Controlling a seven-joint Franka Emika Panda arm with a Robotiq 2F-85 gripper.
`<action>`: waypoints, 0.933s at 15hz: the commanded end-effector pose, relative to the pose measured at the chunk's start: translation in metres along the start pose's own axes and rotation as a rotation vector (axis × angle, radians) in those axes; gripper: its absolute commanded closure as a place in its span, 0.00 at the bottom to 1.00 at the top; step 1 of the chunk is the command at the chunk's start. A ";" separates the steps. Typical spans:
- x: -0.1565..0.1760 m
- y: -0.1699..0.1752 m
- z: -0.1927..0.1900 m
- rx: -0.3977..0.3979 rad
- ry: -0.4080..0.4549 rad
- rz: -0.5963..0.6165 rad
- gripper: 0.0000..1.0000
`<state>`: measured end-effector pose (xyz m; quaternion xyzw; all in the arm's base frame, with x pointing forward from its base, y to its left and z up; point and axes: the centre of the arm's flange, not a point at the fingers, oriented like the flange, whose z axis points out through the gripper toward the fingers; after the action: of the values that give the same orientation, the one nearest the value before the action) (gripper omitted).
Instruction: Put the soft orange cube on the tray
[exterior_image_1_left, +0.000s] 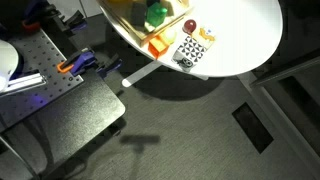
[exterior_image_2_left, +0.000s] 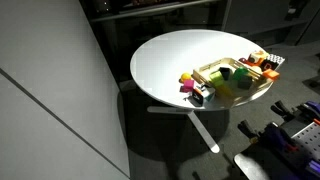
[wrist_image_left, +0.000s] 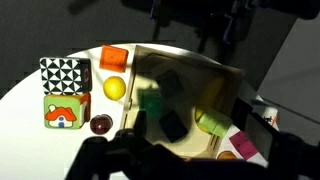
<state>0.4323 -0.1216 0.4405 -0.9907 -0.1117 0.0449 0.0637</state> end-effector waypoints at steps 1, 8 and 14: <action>0.000 0.000 0.000 0.000 0.001 0.000 0.00; 0.013 0.000 0.007 -0.025 0.001 -0.002 0.00; 0.048 0.002 0.033 -0.082 0.018 -0.022 0.00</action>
<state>0.4571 -0.1079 0.4146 -0.9905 -0.1256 0.0359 0.0430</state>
